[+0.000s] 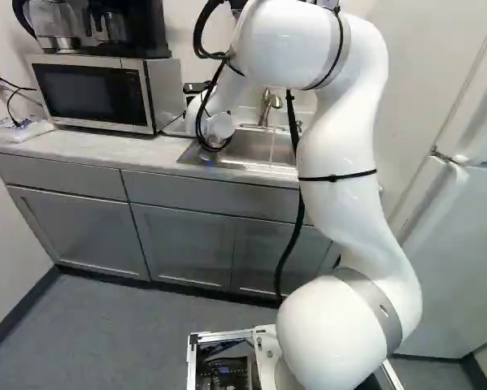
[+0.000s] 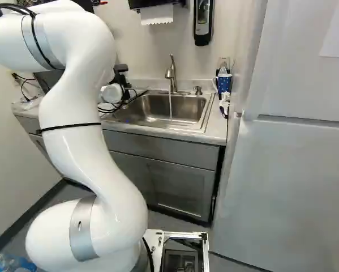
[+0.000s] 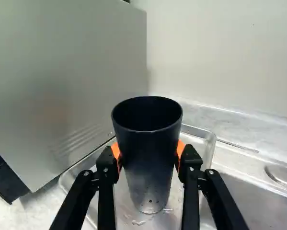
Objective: Rinse the cup and place it in the tray
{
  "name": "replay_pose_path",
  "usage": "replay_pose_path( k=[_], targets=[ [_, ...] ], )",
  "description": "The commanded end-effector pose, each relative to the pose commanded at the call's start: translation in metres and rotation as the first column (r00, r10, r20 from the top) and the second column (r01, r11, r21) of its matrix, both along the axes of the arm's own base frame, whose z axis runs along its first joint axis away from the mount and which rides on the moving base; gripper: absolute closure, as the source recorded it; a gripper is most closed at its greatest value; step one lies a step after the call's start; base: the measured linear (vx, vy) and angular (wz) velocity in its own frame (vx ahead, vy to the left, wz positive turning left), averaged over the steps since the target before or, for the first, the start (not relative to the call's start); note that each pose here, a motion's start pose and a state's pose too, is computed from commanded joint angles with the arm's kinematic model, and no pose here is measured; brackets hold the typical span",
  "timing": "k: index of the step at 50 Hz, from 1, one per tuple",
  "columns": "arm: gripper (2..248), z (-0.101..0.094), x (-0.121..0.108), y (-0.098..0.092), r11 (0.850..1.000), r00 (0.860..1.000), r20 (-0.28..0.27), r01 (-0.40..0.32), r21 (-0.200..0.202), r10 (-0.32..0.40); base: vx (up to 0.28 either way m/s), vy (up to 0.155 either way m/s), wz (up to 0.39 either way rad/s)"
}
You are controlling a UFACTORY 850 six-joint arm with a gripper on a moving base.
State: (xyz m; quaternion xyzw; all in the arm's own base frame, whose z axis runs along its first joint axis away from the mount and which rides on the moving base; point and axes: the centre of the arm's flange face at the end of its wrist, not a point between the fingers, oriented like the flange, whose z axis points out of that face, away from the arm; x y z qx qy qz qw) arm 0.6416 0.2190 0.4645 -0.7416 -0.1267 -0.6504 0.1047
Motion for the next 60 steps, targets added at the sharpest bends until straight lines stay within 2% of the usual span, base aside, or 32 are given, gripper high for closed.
replay_pose_path(
  k=[5, 6, 10, 11, 15, 16, 20, 21, 31, 60],
  targets=[
    [126, 0.0, 0.0, 0.0, 1.0, 1.0, 0.0, 0.0, 0.0, 0.0, 0.0, 0.0, 0.0],
    [107, 0.0, 0.0, 0.0, 1.0, 1.0, 0.0, 0.0, 0.0, 0.0, 0.0, 0.0, 0.0],
    [107, 0.0, 0.0, 0.0, 1.0, 1.0, 0.0, 0.0, 0.0, 0.0, 0.0, 0.0, 0.0],
    [74, 0.0, 0.0, 0.0, 1.0, 1.0, 0.0, 0.0, 0.0, 0.0, 0.0, 0.0, 0.0],
    [74, 0.0, 0.0, 0.0, 1.0, 1.0, 0.0, 0.0, 0.0, 0.0, 0.0, 0.0, 0.0],
    [39, 0.0, 0.0, 0.0, 1.0, 1.0, 0.0, 0.0, 0.0, 0.0, 0.0, 0.0, 0.0],
    [39, 0.0, 0.0, 0.0, 1.0, 1.0, 0.0, 0.0, 0.0, 0.0, 0.0, 0.0, 0.0],
    [5, 0.0, 0.0, 0.0, 1.0, 1.0, 0.0, 0.0, 0.0, 0.0, 0.0, 0.0, 0.0],
    [3, 0.004, 0.0, 0.0, 1.0, 1.0, 0.005, 0.0, 0.002, 0.0, 0.0, 0.0, 0.0],
    [3, 0.036, -0.002, 0.0, 1.0, 0.999, 0.05, -0.001, 0.017, 0.0, 0.0, 0.0, 0.0]
  ],
)
